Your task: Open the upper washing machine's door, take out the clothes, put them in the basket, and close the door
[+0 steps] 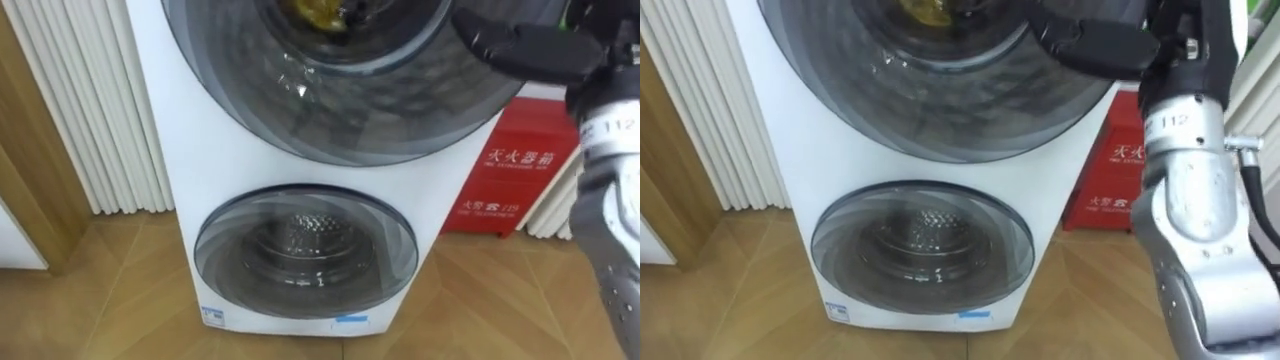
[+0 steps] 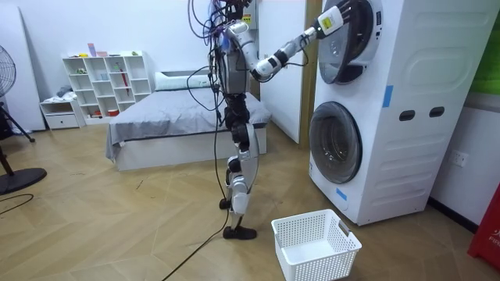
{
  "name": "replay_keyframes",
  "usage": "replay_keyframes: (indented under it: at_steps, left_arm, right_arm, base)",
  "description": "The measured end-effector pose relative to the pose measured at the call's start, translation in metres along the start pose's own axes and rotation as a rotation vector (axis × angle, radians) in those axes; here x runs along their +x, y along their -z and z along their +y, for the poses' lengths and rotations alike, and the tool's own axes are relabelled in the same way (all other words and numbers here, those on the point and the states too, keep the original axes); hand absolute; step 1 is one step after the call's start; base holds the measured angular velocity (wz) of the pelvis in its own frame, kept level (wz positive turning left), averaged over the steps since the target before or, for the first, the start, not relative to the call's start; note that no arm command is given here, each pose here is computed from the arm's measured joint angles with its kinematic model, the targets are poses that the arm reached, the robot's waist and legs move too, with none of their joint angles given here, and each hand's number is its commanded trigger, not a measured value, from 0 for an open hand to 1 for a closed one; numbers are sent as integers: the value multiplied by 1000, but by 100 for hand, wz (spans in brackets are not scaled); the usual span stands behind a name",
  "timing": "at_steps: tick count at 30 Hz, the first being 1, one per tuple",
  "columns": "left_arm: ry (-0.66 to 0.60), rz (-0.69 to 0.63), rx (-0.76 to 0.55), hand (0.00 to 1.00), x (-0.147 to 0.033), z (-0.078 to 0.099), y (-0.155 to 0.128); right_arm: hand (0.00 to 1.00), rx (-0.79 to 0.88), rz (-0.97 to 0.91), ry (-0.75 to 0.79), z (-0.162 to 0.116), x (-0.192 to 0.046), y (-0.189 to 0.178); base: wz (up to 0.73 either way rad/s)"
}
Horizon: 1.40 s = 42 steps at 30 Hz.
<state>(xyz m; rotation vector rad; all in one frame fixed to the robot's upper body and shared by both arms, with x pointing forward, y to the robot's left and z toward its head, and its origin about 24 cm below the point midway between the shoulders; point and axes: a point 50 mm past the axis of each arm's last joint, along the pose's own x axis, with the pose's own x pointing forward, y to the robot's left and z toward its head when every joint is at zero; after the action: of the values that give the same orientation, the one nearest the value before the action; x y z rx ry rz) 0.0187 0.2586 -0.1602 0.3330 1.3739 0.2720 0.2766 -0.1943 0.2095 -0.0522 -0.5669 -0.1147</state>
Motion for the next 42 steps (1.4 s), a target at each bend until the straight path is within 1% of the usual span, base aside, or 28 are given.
replay_keyframes:
  at_steps: [5,8,10,13,15,19,23,28,33,40,42]
  left_arm:
    - [1,-8,11,0,0,0,-2]
    - [-22,-3,21,0,1,3,-1]
    - [-20,20,34,0,0,2,5]
    - [-11,36,45,0,0,-1,11]
    - [-5,41,45,0,-1,-1,13]
    - [10,40,43,0,-1,-2,13]
    - [23,31,37,0,0,-3,10]
    - [38,10,30,0,0,-6,2]
    - [50,-2,33,0,0,-7,1]
    - [58,-6,34,0,0,-8,1]
    - [77,-20,51,0,0,-9,-1]
  right_arm:
    - [0,18,14,-63,1,-21,8]
    - [0,35,91,-82,-1,-45,25]
    - [0,55,187,-129,2,-66,41]
    - [0,110,290,-197,10,-83,54]
    - [0,141,327,-246,16,-88,59]
    - [0,217,345,-315,24,-92,60]
    - [0,248,350,-371,30,-95,60]
    - [0,286,353,-503,44,-100,60]
    - [0,340,337,-588,57,-105,57]
    - [0,349,306,-663,61,-105,50]
    - [0,345,295,-687,61,-105,46]
  base:
    - [-5]
    - [-2]
    - [-6]
    - [-9]
    - [-5]
    - [0]
    - [0]
    - [0]
    - [5]
    - [2]
    - [-5]
